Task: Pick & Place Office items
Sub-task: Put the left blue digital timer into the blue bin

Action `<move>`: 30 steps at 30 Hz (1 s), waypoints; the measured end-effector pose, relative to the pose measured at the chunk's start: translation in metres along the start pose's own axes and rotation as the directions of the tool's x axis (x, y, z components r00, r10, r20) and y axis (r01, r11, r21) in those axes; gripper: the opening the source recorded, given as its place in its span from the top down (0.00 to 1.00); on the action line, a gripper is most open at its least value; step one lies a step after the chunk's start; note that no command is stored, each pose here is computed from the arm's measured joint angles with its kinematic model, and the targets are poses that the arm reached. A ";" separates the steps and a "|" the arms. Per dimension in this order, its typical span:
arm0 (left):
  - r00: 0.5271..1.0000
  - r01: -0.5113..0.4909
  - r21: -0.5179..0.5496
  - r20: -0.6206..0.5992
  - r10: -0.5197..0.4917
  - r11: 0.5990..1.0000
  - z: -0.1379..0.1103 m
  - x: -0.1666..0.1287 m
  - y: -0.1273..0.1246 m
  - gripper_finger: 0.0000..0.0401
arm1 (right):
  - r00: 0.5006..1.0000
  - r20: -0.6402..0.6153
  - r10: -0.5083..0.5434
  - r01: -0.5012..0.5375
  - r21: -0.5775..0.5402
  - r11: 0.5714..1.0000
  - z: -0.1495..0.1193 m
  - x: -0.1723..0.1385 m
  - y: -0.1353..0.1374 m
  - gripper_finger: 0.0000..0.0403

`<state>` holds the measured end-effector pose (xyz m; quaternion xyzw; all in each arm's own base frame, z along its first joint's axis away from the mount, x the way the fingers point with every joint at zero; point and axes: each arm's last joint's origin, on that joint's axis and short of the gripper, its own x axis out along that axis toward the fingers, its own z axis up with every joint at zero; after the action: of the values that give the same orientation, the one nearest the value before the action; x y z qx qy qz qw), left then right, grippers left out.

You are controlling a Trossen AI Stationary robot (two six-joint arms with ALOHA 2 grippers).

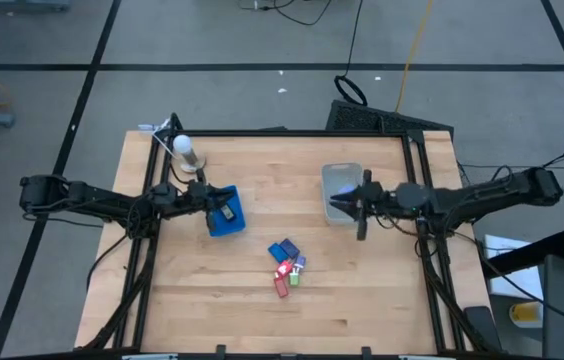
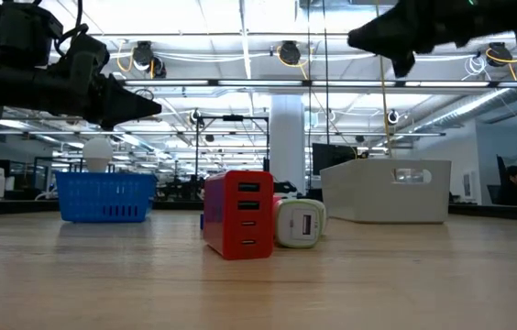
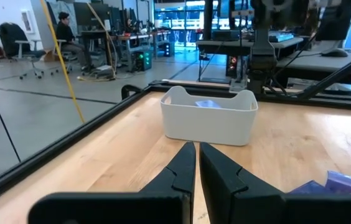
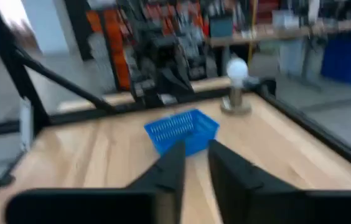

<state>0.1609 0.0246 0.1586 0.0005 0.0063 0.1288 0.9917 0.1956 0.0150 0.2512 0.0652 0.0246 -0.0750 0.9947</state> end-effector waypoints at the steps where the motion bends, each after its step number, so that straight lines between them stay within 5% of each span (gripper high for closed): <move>1: 1.000 0.001 -0.009 0.001 -0.001 1.000 0.000 0.000 0.000 0.94 | 0.999 0.035 0.011 -0.011 -0.003 1.000 -0.007 -0.003 -0.001 0.94; 16: 0.999 0.054 -0.004 0.006 -0.054 0.999 0.001 0.000 -0.001 0.94 | 0.986 0.168 -0.022 0.019 0.022 1.000 -0.067 -0.056 -0.040 0.99; 20: 0.998 0.065 -0.021 0.008 -0.065 0.998 0.001 0.000 -0.002 0.94 | 0.966 0.260 0.007 -0.015 0.026 1.000 -0.062 -0.060 -0.037 0.99; 30: 0.995 0.085 -0.059 -0.052 -0.088 0.995 -0.005 0.000 -0.003 0.94 | 0.991 0.133 0.029 -0.023 -0.047 0.999 -0.076 -0.054 -0.033 0.99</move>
<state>0.1612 0.0221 0.1536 -0.0313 0.0297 0.0857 0.9954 0.1340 0.0011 0.1754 0.0380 -0.0410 -0.0657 0.9963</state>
